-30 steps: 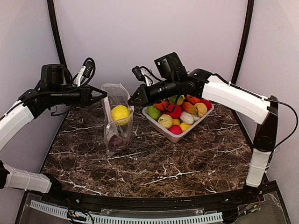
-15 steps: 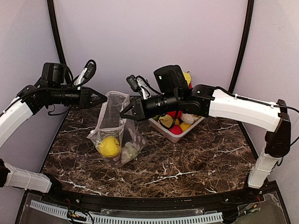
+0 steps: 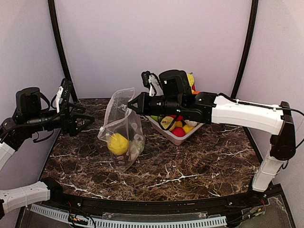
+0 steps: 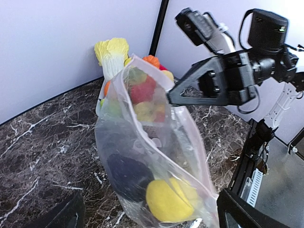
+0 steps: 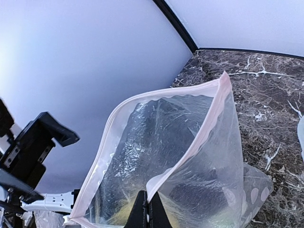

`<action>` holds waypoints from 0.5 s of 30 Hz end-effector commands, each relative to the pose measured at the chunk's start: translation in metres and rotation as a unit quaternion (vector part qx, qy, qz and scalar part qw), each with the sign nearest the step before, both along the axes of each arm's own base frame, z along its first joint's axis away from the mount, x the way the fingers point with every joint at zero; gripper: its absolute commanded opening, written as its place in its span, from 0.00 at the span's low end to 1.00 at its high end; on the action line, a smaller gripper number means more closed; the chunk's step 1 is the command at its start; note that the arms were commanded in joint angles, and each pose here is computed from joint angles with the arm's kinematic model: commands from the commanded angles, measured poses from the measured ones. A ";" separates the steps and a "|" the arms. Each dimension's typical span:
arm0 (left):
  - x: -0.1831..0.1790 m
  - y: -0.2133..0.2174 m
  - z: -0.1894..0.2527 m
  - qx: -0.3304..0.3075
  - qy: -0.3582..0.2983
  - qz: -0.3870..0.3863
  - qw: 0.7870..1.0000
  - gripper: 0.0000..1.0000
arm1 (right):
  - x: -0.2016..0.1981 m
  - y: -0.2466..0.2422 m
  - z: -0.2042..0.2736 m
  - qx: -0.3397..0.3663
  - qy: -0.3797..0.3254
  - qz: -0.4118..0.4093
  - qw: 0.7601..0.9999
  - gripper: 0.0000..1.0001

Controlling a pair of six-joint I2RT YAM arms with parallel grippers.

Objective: Place the food in the zip-top bag and seal the zipper
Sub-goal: Adjust the zipper food storage bag at the center of the board, then pass from the right arm to the left

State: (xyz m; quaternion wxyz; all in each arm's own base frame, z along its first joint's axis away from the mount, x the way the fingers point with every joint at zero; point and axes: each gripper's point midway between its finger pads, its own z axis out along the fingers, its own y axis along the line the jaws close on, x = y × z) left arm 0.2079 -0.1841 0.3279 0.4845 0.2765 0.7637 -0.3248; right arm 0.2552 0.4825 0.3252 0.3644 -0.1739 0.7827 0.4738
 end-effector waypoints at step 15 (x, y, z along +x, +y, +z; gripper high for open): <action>-0.023 -0.021 -0.039 -0.083 0.087 -0.062 0.991 0.70 | 0.022 0.009 0.017 0.025 -0.023 -0.042 0.999 0.00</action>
